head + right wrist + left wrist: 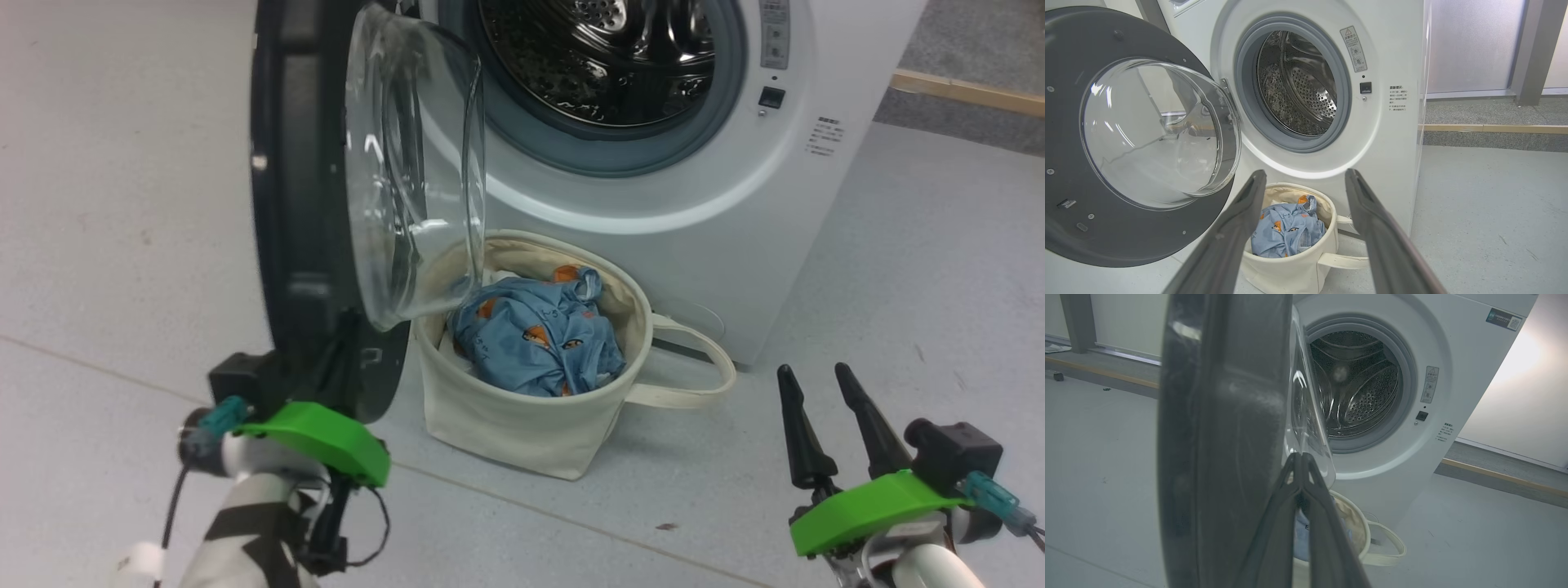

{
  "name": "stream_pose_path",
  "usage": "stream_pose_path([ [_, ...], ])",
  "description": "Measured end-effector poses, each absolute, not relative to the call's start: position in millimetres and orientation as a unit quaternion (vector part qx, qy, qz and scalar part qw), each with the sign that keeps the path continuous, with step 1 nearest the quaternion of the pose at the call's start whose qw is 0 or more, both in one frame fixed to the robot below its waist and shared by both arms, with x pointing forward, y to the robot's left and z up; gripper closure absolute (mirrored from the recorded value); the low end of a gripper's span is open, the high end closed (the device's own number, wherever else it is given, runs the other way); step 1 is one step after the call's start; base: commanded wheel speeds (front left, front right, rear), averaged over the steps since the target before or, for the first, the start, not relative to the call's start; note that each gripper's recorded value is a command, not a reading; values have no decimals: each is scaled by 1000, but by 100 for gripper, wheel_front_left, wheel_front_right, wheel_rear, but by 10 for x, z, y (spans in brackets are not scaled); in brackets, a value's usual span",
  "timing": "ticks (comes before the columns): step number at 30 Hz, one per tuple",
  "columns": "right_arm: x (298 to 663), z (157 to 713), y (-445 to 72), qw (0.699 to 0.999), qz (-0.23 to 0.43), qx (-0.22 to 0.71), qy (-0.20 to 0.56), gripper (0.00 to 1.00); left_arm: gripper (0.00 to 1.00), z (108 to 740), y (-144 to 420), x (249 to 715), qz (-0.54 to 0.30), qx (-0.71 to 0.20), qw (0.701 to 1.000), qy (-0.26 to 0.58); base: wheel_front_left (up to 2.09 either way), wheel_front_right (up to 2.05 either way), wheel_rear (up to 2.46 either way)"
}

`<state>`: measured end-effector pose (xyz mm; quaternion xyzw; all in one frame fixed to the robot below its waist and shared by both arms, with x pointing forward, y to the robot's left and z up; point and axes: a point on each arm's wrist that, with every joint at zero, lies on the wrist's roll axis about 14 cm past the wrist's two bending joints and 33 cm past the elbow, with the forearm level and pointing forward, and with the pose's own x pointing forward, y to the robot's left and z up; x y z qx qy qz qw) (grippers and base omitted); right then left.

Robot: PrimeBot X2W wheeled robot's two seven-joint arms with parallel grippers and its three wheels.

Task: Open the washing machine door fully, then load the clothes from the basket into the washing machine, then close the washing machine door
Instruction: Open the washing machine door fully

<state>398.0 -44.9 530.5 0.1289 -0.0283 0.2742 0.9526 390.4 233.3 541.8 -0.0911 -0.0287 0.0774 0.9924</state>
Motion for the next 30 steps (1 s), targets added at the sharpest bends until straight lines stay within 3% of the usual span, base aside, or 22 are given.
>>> stream_pose_path([
  [16, 4014, 5242, -409, 951, 282, 126, -19, 0, 100, 5358, 3494, 3630, 207, -79, 975, -27, 0, 0, 0],
  [30, 4140, 5191, -751, 963, 247, 109, -19, 0, 100, 5405, 4020, 3740, 230, -58, 971, -23, 0, 0, 0],
])
